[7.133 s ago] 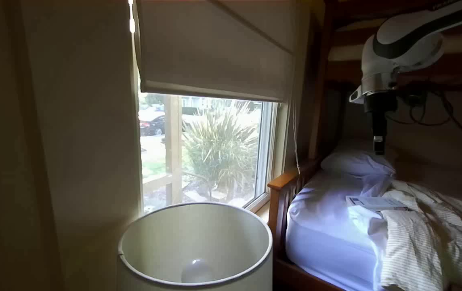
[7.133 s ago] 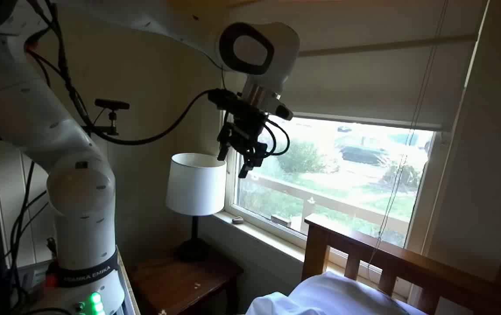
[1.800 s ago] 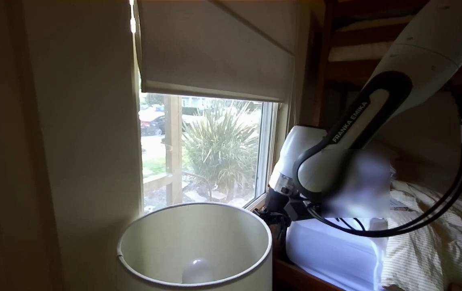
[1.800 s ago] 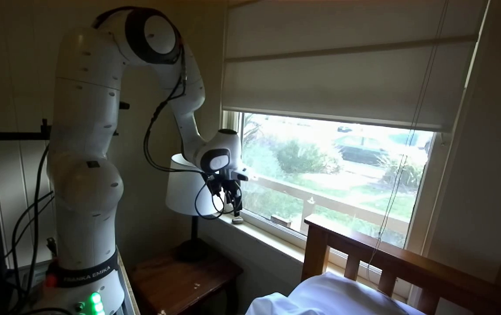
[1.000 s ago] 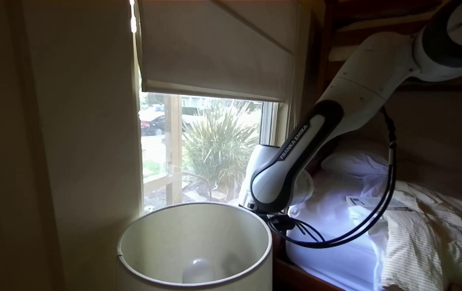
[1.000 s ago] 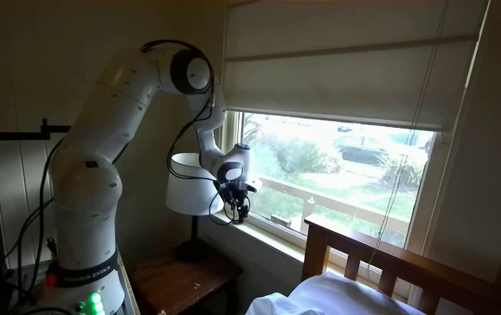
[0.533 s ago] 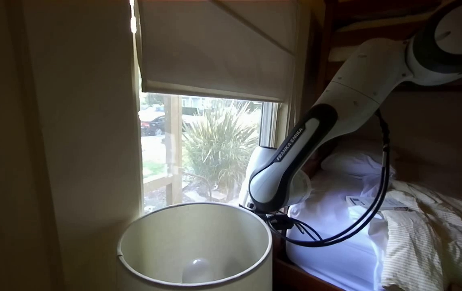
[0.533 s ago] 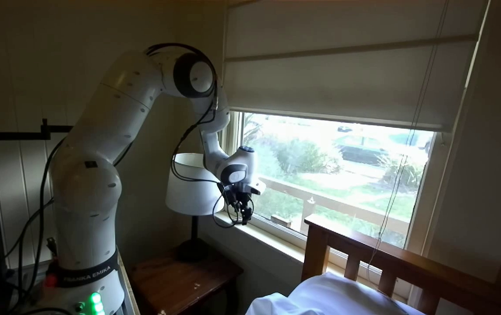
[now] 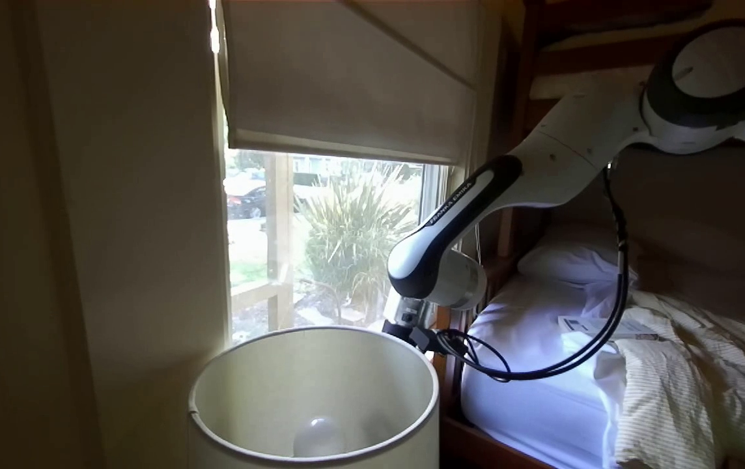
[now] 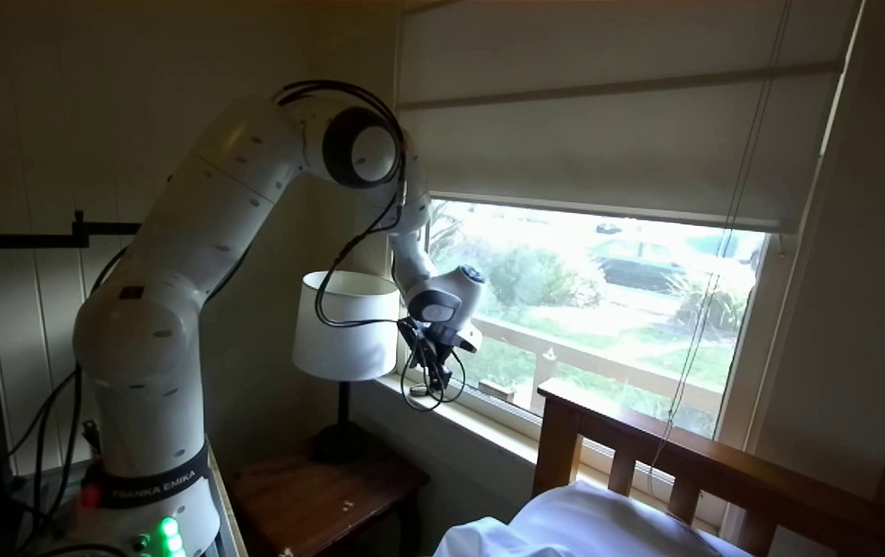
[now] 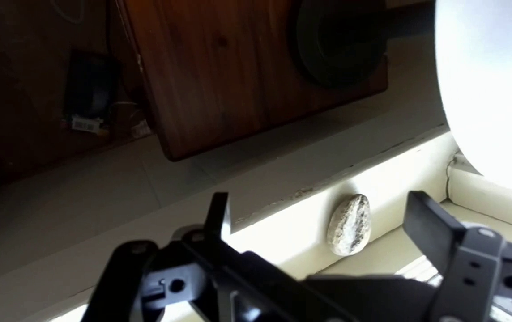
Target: Place the white object from the windowsill on the headboard.
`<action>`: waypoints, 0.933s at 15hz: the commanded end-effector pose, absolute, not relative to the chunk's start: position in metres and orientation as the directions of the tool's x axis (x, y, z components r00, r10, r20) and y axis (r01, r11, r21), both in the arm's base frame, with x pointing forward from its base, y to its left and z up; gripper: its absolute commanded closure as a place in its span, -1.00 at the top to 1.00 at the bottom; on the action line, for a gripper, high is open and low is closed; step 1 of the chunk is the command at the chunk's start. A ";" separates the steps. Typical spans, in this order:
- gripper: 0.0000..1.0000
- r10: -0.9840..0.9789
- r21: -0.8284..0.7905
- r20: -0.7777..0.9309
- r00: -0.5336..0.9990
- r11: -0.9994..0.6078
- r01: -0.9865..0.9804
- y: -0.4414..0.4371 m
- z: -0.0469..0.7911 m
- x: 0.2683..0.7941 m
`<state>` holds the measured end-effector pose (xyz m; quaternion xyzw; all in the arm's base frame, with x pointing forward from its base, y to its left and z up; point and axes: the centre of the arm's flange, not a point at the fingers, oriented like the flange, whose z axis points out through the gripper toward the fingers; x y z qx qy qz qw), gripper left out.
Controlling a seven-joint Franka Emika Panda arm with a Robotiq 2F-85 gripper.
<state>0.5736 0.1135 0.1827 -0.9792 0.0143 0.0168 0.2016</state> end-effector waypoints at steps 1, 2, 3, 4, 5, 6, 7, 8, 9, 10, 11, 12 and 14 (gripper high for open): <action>1.00 -0.024 -0.395 -0.046 0.999 -0.918 -0.040 0.111 0.181 0.576; 1.00 -0.024 -0.396 -0.050 0.998 -0.917 -0.042 0.110 0.180 0.576; 1.00 -0.022 -0.396 -0.052 0.998 -0.917 -0.041 0.112 0.179 0.576; 1.00 -0.020 -0.397 -0.052 0.998 -0.917 -0.039 0.113 0.178 0.576; 1.00 -0.018 -0.397 -0.052 0.998 -0.917 -0.037 0.114 0.178 0.576; 1.00 -0.018 -0.397 -0.052 0.998 -0.917 -0.037 0.115 0.178 0.576; 1.00 -0.017 -0.397 -0.052 0.998 -0.917 -0.037 0.115 0.178 0.576; 1.00 -0.017 -0.397 -0.052 0.998 -0.917 -0.037 0.115 0.178 0.576; 1.00 -0.017 -0.397 -0.052 0.998 -0.917 -0.037 0.115 0.178 0.576; 1.00 -0.018 -0.397 -0.052 0.998 -0.917 -0.037 0.115 0.178 0.576; 1.00 -0.018 -0.397 -0.052 0.998 -0.917 -0.037 0.115 0.178 0.576; 1.00 -0.018 -0.397 -0.052 0.998 -0.917 -0.037 0.115 0.178 0.576; 1.00 -0.018 -0.397 -0.052 0.998 -0.917 -0.037 0.115 0.178 0.576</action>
